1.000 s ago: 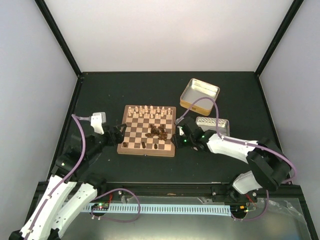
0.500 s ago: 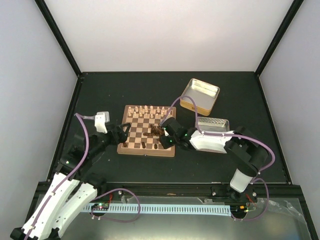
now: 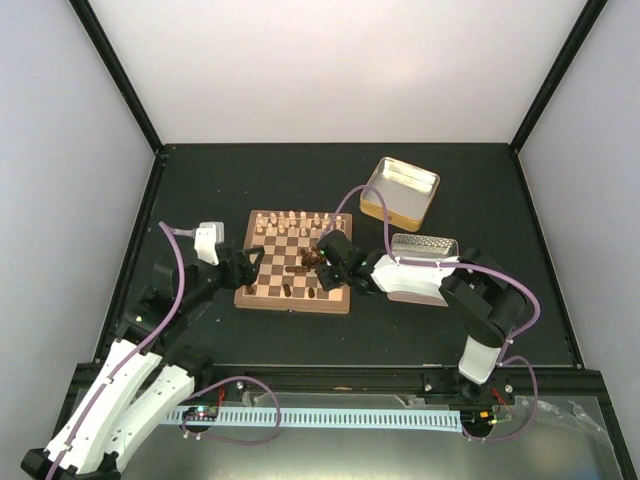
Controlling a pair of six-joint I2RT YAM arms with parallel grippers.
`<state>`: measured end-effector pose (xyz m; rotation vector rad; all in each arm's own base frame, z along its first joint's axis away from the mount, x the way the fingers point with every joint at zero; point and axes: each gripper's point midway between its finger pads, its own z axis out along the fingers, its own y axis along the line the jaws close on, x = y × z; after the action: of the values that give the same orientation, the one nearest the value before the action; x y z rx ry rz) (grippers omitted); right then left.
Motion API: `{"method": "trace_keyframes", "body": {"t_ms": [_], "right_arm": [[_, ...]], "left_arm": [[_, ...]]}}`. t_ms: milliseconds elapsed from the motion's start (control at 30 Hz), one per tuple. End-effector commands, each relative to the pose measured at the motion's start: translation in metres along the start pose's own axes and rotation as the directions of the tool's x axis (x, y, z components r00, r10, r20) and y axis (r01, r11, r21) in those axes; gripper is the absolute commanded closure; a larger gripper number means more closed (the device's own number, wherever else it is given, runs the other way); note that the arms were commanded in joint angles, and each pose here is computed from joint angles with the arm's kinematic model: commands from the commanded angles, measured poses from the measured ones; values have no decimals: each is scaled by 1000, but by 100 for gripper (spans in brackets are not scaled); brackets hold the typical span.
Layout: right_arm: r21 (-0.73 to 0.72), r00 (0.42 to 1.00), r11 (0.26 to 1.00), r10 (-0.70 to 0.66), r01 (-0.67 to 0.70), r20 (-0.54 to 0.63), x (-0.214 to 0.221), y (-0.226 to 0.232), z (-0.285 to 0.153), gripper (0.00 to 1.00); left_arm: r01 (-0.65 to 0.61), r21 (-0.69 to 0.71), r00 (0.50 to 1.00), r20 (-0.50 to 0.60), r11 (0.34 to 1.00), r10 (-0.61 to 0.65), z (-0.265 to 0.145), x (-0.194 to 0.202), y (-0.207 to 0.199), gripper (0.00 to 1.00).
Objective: Set up the chess pieces on the board
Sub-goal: Pick up the chess piece from the chessboard.
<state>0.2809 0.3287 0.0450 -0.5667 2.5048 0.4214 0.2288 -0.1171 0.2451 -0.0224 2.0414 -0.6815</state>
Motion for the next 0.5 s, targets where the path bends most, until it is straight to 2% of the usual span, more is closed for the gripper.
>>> {"method": "trace_keyframes", "body": {"t_ms": [0,167,300,467], "right_arm": [[61,998,998,18,-14,-65,19,-12,-1,72],[41,997,999,36,-34,-63,20,-10,-9,80],[20,998,999,41,-40,-50,19,-8,-14,80],[30,998,999,20,-18,-63,24,-11,-12,80]], "left_arm": [[-27,25,999,22,999,26,-1,-11,-7,5],[-39,58,999,9,998,38,3,-9,-13,5],[-28,115,999,-28,993,32,12,-1,-21,5],[-6,117,997,-81,993,16,24,8,-19,5]]}}
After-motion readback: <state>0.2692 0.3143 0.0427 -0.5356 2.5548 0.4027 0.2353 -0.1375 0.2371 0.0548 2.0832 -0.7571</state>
